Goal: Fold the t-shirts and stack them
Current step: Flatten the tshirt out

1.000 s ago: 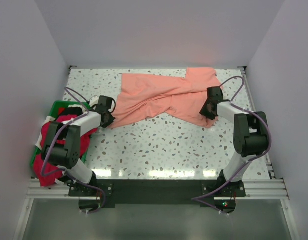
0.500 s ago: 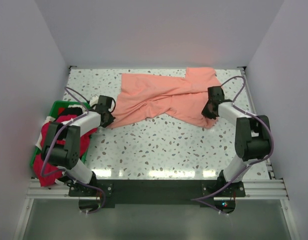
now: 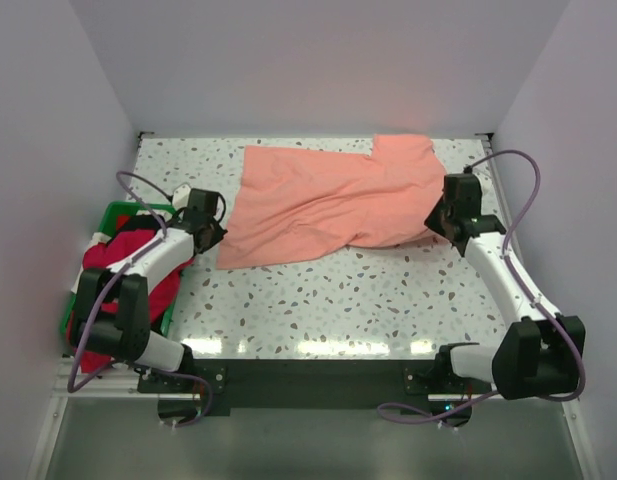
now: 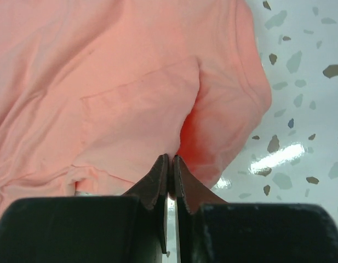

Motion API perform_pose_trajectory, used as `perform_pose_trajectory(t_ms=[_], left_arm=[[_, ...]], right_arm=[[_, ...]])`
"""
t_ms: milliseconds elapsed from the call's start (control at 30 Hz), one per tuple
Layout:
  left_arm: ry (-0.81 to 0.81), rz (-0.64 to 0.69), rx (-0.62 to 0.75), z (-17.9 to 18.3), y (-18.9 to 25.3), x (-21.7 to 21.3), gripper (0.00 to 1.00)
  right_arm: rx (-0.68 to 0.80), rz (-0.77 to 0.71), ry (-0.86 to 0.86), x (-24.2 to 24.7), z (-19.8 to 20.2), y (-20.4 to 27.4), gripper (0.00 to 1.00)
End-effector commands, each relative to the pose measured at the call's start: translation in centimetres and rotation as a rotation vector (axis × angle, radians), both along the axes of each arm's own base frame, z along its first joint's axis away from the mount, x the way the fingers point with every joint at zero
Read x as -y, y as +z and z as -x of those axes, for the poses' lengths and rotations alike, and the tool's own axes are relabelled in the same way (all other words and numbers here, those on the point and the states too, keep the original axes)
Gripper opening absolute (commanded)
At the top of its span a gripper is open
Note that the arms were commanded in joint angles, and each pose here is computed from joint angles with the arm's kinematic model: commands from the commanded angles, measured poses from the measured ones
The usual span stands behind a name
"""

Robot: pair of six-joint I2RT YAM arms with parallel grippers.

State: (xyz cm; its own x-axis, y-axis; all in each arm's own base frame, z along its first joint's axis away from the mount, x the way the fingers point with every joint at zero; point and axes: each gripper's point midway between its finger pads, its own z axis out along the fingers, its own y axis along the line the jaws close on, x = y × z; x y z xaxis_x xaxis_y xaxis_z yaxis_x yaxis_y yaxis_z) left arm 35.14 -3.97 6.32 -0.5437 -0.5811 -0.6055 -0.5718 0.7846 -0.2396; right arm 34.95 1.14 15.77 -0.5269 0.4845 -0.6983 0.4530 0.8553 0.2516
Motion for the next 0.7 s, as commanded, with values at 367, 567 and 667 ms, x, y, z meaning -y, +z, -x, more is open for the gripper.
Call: perform_pose_trajectory(t_ms=[367, 567, 667], left_arm=[[0.006, 0.051, -0.066, 4.8, -2.8, 0.3, 0.42], [-0.007, 0.062, -0.095, 5.0, -4.1, 1.1, 0.43], [-0.010, 0.057, -0.109, 5.0, -4.6, 1.3, 0.43]], right_arm=[[-0.097, 0.019, 0.015, 0.5, 4.5, -3.6, 0.03], [-0.101, 0.013, 0.027, 0.3, 4.5, -4.3, 0.08], [-0.107, 0.007, 0.036, 0.1, 4.6, -4.6, 0.08]])
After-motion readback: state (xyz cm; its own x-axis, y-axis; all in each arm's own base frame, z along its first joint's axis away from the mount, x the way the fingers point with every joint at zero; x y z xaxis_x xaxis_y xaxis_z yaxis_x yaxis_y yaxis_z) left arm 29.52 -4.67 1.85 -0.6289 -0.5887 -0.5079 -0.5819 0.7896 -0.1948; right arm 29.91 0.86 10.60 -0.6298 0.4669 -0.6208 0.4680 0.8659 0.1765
